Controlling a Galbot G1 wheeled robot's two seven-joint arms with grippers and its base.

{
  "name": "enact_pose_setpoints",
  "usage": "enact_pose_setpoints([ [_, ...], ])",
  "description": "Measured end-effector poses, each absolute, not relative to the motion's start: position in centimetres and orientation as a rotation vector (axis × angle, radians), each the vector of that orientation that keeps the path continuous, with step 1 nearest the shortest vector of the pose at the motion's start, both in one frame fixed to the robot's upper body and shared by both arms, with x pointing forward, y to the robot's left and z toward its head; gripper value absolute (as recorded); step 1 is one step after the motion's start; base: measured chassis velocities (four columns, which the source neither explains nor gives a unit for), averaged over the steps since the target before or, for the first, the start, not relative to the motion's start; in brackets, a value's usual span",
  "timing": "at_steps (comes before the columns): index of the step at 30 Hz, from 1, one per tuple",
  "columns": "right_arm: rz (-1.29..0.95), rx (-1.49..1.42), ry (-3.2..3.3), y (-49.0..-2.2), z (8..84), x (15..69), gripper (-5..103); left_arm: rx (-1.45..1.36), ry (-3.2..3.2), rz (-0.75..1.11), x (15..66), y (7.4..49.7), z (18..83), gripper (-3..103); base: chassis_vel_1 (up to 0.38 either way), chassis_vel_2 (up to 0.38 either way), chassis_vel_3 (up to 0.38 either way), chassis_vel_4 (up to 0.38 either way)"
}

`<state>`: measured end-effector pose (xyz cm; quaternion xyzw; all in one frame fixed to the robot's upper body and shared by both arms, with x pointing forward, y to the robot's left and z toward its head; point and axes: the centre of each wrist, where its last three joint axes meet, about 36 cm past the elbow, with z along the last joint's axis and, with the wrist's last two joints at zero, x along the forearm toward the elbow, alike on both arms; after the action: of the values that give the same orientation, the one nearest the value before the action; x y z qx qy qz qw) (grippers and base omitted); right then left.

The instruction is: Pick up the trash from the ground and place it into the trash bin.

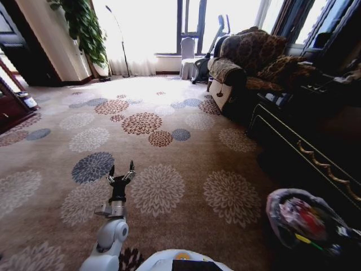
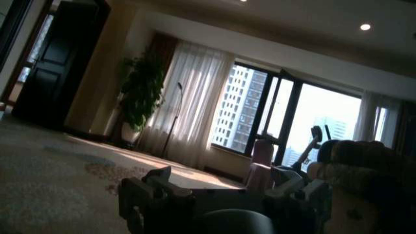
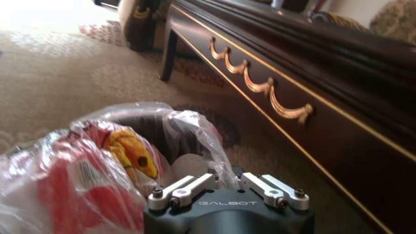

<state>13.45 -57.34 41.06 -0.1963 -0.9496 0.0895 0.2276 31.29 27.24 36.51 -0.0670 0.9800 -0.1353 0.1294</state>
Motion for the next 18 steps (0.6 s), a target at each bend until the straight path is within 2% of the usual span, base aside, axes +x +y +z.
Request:
enact_pose_setpoints([
  [11, -0.003, -0.595, -2.534, -56.4, 36.4, 13.8, 0, -0.2, 2.837, -0.403, 32.5, 27.2, 37.3, 100, 0.0, 0.0, 0.0, 0.0],
  [18, -0.008, -0.612, -2.509, -56.6, 35.1, 13.4, 0, -0.207, 2.852, -0.402, 32.2, 27.1, 36.9, 100, 0.0, 0.0, 0.0, 0.0],
])
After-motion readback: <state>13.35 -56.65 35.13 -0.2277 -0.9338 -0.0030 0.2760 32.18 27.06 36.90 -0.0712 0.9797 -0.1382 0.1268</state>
